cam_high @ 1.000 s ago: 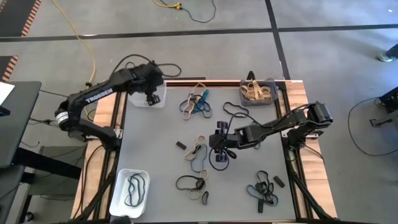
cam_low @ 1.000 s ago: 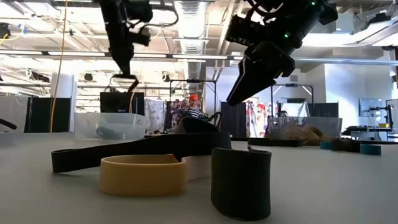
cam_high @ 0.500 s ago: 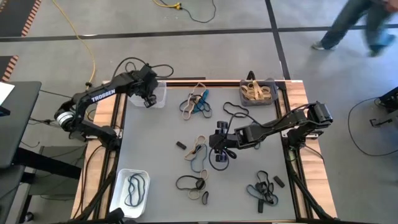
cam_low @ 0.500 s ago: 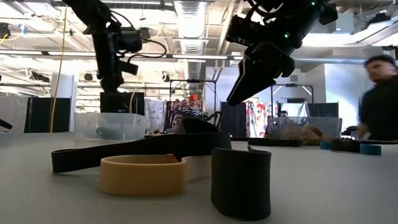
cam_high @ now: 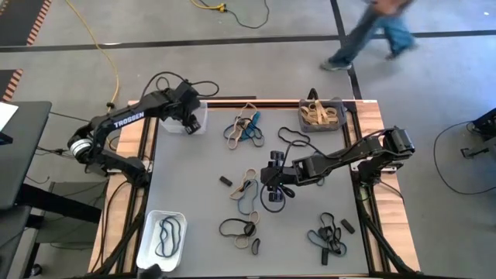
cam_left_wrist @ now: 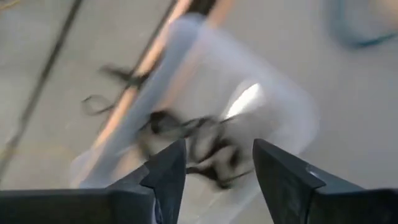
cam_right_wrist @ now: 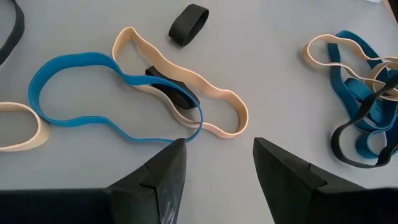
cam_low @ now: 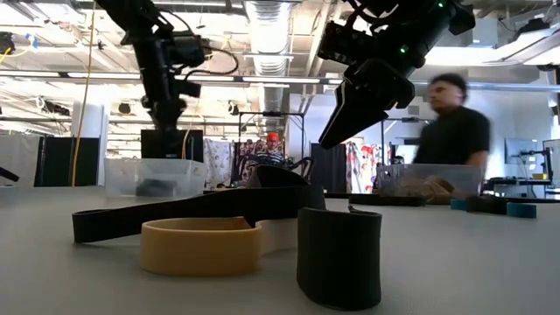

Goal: Sort rubber bands into baskets
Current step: Put the black rubber band into the transparent bin

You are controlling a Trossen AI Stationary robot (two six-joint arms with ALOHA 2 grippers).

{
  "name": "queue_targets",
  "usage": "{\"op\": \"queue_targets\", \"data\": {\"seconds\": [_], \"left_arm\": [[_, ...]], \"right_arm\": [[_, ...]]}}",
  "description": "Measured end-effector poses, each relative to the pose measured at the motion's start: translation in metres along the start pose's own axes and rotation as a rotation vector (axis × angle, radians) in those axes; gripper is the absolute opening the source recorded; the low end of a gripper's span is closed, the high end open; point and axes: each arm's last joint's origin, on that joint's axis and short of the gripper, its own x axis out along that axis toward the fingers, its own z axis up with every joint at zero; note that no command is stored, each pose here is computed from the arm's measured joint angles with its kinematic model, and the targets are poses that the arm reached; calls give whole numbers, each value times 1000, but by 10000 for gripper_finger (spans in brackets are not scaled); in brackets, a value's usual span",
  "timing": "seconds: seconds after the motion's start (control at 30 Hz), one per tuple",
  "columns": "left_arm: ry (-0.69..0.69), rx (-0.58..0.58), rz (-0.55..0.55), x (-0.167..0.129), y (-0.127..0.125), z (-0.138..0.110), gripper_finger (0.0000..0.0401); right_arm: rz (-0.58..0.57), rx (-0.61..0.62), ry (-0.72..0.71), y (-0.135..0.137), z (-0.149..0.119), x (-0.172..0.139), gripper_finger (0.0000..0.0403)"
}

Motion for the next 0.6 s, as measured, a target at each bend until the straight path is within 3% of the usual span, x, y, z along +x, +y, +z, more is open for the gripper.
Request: {"op": "queue_targets", "data": {"seconds": [0.23,0.6], "left_arm": [[-101,108,-340,-12,-48,10,180],[-244,401,-495,-37,-145,4,181]], "right_arm": [[0,0,0,0,0,0,217],[0,5,0,0,0,0,217]]}}
